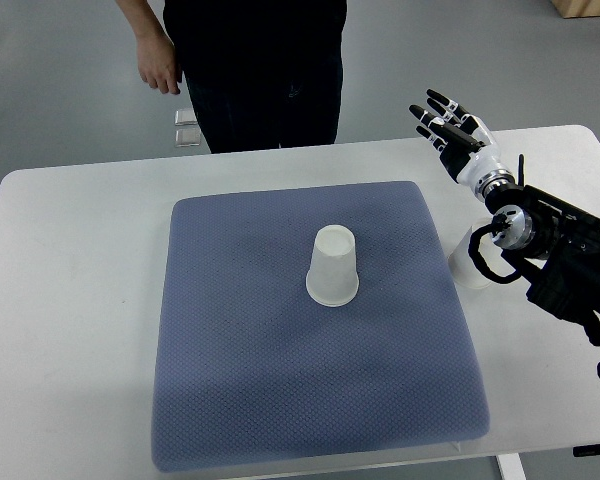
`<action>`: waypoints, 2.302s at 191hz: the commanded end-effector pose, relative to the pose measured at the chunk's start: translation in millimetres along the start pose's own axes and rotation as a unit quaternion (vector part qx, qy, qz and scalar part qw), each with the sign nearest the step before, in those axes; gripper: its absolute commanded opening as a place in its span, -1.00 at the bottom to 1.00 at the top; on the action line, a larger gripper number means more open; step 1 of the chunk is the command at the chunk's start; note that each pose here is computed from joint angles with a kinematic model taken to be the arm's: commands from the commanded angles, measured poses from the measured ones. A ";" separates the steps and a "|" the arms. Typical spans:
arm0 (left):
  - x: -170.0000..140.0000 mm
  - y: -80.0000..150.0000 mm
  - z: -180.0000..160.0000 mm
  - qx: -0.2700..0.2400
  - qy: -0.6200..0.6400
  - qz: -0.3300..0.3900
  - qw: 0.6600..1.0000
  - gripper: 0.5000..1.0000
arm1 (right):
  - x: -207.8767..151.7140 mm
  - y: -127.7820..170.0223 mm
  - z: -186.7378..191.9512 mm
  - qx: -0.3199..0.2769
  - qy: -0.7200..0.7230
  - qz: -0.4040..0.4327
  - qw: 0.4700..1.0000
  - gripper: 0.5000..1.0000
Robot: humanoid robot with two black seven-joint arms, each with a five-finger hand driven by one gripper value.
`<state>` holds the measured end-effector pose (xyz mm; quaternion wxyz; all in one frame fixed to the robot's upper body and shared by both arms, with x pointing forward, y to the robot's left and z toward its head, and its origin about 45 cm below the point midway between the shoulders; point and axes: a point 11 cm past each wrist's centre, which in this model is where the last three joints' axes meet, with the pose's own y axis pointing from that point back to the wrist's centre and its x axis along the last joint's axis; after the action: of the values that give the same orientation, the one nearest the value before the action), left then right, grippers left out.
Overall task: Stack paper cups
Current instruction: 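Raise the right hand and move it toward the second white paper cup, then lower the right hand around the white paper cup beside the mat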
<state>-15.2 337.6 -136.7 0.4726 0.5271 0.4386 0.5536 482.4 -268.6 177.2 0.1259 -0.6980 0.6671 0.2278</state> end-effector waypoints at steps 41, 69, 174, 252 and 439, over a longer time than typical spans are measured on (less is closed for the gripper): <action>0.0 0.0 -0.2 0.000 -0.002 0.000 1.000 1.00 | 0.4 -0.3 -1.5 0.001 0.001 0.001 1.000 0.65; 3.2 -0.2 0.5 0.000 -0.004 0.005 1.000 1.00 | -5.1 -3.3 -6.4 0.006 0.001 -0.004 1.000 0.66; 2.2 -0.1 0.7 -0.001 -0.002 0.003 1.000 1.00 | -24.0 -14.8 -30.3 0.023 0.013 -0.020 0.999 0.65; 2.2 -0.1 0.7 -0.001 -0.002 0.003 1.000 1.00 | -0.9 -7.1 -117.8 0.059 0.161 -0.064 0.983 0.65; 2.2 -0.1 0.7 -0.001 -0.002 0.003 1.000 1.00 | 16.4 107.0 -69.7 -0.110 0.775 -0.357 0.510 0.64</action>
<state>-14.5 339.7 -136.5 0.4720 0.5295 0.4355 0.5543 388.1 -332.3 254.4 -0.4431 -0.7961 0.1794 -0.3710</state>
